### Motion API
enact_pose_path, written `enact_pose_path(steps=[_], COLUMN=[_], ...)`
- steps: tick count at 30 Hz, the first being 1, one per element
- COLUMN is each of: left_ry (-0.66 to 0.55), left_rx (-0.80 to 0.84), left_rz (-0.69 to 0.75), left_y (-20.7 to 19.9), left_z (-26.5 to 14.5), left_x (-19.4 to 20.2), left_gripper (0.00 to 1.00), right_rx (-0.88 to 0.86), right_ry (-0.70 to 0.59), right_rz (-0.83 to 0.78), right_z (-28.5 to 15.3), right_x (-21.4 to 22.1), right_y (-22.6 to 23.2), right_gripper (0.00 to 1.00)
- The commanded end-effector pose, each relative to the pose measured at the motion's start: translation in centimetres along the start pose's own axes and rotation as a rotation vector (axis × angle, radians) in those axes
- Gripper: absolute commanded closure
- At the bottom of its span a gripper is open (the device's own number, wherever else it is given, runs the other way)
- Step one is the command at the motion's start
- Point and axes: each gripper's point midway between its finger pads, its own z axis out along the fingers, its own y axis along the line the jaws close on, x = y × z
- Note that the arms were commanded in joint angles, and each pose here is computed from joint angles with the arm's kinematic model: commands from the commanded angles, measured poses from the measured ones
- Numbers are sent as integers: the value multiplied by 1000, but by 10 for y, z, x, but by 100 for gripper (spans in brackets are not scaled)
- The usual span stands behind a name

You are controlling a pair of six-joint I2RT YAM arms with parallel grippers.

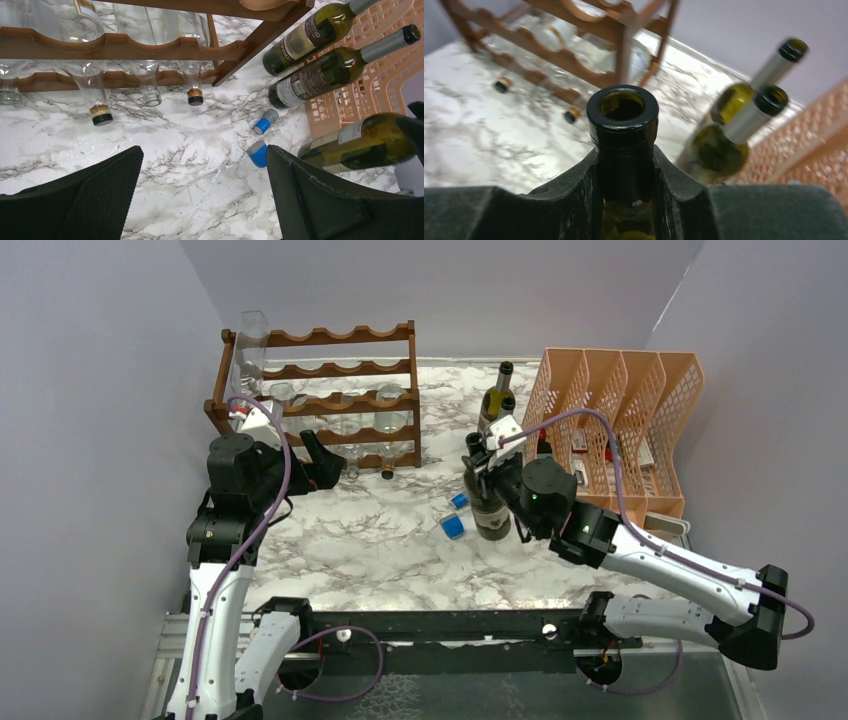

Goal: Take the wine bottle off the wine rack

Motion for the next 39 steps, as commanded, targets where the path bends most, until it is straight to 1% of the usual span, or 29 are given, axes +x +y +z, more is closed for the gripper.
enact_pose_path(steps=[1,5,9,14,19,21,26,29,36,39], left_ry=[-26,-40,-46,-46,-47,-46,-47,-47,-56,-57], left_rx=[45,51,58,64,66,65,62,59,59,61], left_rz=[-16,-21,-24,-29,-31,-29,-27,-24,-13,-12], left_y=[-9,-12,-15,-17,-17,-17,-16,-15,-15,-15], left_z=[-1,-4,-6,-6,-7,-7,-7,-6,-9,-10], left_x=[-6,-10,-13,-13,-12,-12,-12,-11,-11,-10], left_gripper=[1,1,1,1,1,1,1,1,1,1], right_rx=[115,161,170,218,259,281,298,304,286,301], right_ry=[-59,-57,-130,-208,-303,-321,-425,-431,-433,-402], right_rz=[151,196,222,213,196,193,159,134,138,144], right_z=[6,17,23,26,21,19,9,9,11,16], right_x=[-9,5,5,13,17,22,19,26,35,41], right_y=[-45,-68,-78,-91,-101,-107,-113,-114,-110,-112], right_gripper=[99,99,99,99,99,99,99,99,99,99])
